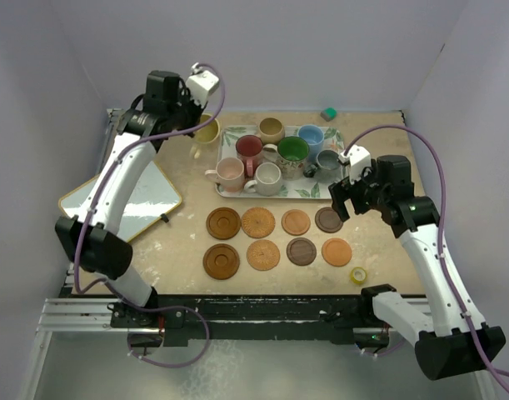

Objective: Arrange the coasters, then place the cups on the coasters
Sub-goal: Pick up the cup from the tray, then place the cup on the coaster.

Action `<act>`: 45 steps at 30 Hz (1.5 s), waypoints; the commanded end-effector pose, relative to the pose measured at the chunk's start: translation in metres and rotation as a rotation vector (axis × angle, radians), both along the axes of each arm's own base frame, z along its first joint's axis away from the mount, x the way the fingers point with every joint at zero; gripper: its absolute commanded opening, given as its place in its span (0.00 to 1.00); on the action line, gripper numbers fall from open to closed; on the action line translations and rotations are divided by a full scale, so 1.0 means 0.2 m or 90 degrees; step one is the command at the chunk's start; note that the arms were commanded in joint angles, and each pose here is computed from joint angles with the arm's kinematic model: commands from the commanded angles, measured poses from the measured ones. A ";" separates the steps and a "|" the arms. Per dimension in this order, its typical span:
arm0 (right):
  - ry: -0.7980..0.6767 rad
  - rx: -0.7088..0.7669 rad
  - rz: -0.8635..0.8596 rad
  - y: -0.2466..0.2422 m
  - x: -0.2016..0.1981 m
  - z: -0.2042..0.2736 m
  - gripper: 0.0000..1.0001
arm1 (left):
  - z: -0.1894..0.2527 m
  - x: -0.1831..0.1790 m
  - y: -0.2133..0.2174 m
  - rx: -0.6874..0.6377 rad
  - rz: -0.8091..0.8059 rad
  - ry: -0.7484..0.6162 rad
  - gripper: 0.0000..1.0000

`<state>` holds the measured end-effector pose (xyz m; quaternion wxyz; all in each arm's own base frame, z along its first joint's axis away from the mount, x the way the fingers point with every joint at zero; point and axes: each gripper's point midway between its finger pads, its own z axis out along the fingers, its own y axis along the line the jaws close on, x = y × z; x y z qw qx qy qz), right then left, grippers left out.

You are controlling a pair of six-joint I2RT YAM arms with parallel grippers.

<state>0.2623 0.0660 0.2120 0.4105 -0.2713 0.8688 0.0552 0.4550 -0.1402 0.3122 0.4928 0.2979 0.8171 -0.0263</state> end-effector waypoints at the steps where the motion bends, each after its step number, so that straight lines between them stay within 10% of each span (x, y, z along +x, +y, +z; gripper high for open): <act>1: -0.033 0.014 0.001 0.01 -0.01 0.07 0.93 | 0.16 -0.21 0.01 -0.035 -0.041 -0.050 0.03; 17: -0.062 0.013 0.003 0.02 0.06 0.20 1.00 | -0.20 -0.65 -0.05 -0.067 -0.153 0.031 0.03; 45: -0.118 0.045 -0.057 -0.02 0.04 0.19 1.00 | -0.48 -0.66 -0.17 -0.029 -0.260 0.061 0.03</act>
